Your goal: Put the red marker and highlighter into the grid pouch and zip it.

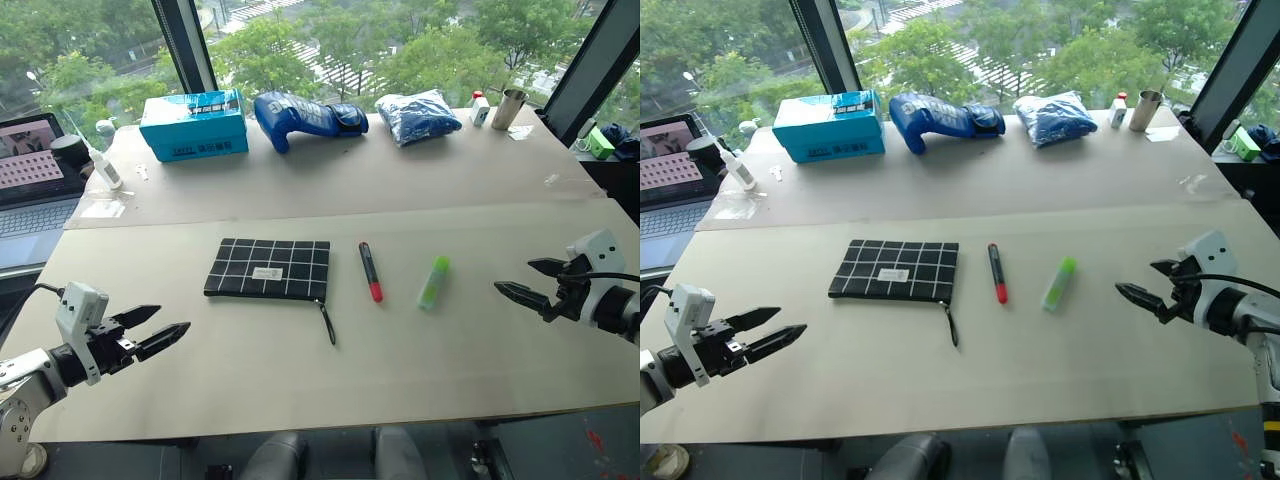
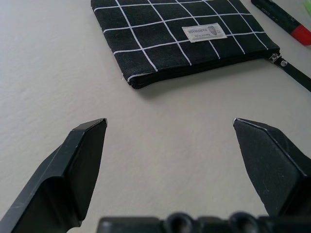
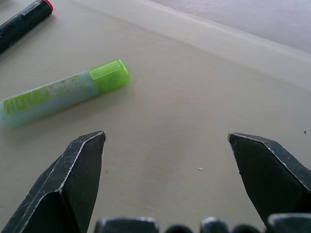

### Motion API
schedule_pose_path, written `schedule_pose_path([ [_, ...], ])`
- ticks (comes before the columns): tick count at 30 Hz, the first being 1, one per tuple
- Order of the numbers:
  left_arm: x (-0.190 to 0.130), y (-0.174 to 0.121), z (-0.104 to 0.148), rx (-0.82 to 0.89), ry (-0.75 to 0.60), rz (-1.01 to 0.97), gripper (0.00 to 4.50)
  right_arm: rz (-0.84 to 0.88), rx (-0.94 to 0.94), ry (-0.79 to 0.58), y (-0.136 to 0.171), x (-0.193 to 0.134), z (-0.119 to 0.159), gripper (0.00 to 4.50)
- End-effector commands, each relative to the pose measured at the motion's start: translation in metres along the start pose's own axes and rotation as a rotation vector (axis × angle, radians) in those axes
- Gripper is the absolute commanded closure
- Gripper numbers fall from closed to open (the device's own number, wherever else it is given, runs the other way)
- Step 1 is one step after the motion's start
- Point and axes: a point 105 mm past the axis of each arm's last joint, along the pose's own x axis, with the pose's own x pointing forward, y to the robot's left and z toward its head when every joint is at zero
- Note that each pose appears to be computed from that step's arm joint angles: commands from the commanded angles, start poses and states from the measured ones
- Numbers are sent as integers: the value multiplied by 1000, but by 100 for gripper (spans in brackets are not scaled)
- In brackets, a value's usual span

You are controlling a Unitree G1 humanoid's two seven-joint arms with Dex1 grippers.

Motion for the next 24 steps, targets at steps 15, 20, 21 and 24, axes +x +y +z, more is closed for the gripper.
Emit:
schedule_pose_path([
  [15,2,0,11,196,-19,-43,0,278,-65,-216,56,42,80,198],
  [20,1,1,-5,359,78,-50,0,456,-115,-257,103,72,97,383],
  [21,0,2,-5,389,91,-41,0,518,-138,-268,120,79,101,412],
  [24,-4,10,-2,460,108,-1,0,630,-207,-273,155,98,108,446],
])
